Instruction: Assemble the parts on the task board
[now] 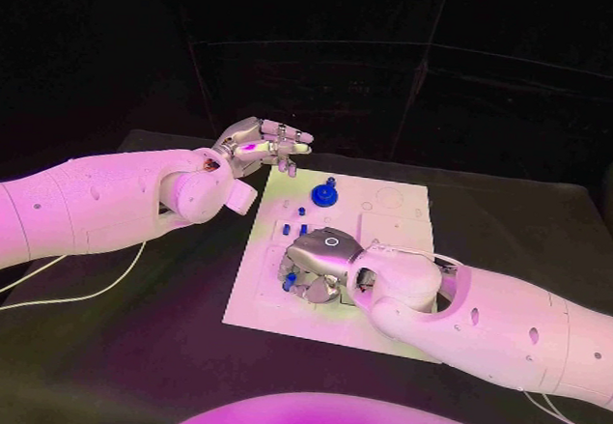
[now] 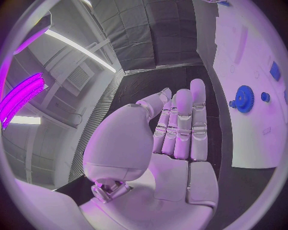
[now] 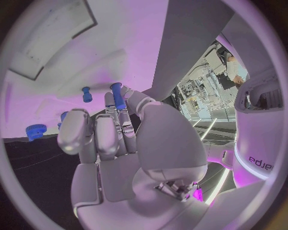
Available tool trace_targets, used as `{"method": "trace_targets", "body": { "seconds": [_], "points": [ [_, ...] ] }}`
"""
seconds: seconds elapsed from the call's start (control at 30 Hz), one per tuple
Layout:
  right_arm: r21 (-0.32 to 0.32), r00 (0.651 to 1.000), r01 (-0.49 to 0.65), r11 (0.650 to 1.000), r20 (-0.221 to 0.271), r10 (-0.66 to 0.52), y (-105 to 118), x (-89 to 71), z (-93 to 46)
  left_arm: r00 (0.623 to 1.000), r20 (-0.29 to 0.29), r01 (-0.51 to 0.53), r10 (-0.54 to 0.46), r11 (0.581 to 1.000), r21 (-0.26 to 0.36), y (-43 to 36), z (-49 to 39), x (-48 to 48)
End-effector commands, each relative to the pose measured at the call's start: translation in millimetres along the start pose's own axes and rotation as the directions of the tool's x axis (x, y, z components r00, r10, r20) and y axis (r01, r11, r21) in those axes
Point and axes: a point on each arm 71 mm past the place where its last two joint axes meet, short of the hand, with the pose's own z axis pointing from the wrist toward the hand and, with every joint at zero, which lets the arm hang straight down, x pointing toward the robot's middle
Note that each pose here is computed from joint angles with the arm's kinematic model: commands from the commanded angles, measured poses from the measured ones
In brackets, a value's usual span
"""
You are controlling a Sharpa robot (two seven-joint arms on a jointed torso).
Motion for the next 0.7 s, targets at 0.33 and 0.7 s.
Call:
{"method": "trace_targets", "body": {
  "seconds": [0.33, 0.7],
  "points": [
    [-0.003, 1.000, 0.013, 1.000, 0.012, -0.013, 4.2, -1.9, 2.9, 1.000, -0.013, 0.009, -0.009, 1.000, 0.002, -1.8, 0.6, 1.1],
    [0.005, 0.996, 0.000, 1.000, 0.085, 0.000, 1.2, -6.8, -0.3, 1.000, -0.015, 0.009, -0.009, 1.000, -0.001, -1.7, 0.5, 0.9]
  ]
}}
